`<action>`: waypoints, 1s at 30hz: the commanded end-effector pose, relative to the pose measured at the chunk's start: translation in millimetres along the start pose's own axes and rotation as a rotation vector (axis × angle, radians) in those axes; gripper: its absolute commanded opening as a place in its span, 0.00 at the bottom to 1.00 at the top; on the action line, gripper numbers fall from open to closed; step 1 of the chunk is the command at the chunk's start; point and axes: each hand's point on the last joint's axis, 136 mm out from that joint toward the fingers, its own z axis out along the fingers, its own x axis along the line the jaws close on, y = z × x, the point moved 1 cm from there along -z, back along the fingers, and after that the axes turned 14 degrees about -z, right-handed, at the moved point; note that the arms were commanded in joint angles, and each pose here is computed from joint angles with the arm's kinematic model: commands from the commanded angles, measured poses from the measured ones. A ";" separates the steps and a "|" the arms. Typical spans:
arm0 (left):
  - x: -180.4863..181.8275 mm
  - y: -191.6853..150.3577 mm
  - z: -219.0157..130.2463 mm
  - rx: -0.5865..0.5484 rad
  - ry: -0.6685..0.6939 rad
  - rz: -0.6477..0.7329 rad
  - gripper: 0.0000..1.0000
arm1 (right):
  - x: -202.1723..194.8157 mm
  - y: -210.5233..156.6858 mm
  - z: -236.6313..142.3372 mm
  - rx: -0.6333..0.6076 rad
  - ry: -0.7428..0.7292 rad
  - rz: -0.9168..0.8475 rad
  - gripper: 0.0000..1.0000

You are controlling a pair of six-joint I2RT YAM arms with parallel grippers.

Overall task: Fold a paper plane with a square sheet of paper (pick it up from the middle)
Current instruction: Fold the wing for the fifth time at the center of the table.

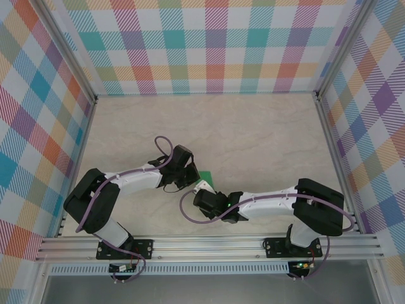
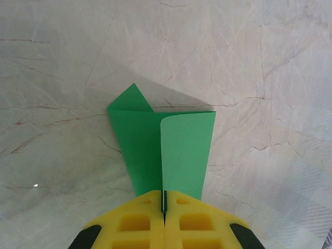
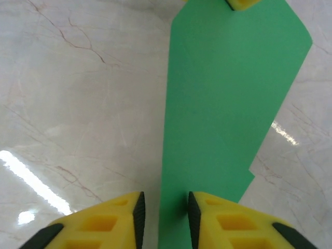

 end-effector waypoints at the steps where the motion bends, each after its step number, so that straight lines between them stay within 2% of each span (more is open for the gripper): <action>1: -1.6 -1.0 -1.3 0.005 0.012 -0.006 0.00 | -5.6 2.3 -0.9 0.019 -0.066 -0.003 0.24; 7: 0.7 -1.5 -1.1 0.005 0.021 -0.007 0.00 | -1.4 0.6 4.0 0.030 -0.069 0.009 0.13; 14: 0.2 -0.2 -6.5 -0.007 0.022 0.000 0.01 | 2.8 -3.9 6.0 0.004 -0.022 0.070 0.08; 17: -1.8 2.1 -15.1 -0.028 0.015 0.010 0.14 | 6.6 -4.3 6.2 -0.025 0.050 0.111 0.07; 19: -2.6 3.7 -23.8 -0.049 0.012 0.021 0.27 | 9.1 -4.0 5.4 -0.046 0.111 0.139 0.07; 21: -3.1 7.5 -36.3 -0.088 0.003 0.026 0.34 | 11.8 -2.8 3.8 -0.076 0.188 0.173 0.07; 23: -2.7 12.2 -48.6 -0.135 -0.014 0.025 0.49 | 13.7 -0.7 1.8 -0.112 0.276 0.220 0.07; 27: 10.1 14.7 -70.5 -0.194 -0.020 0.015 0.57 | 5.5 3.4 -2.7 -0.174 0.407 0.324 0.07; 30: 14.2 13.9 -80.2 -0.213 -0.052 0.012 0.59 | 0.6 5.9 -8.0 -0.207 0.486 0.377 0.07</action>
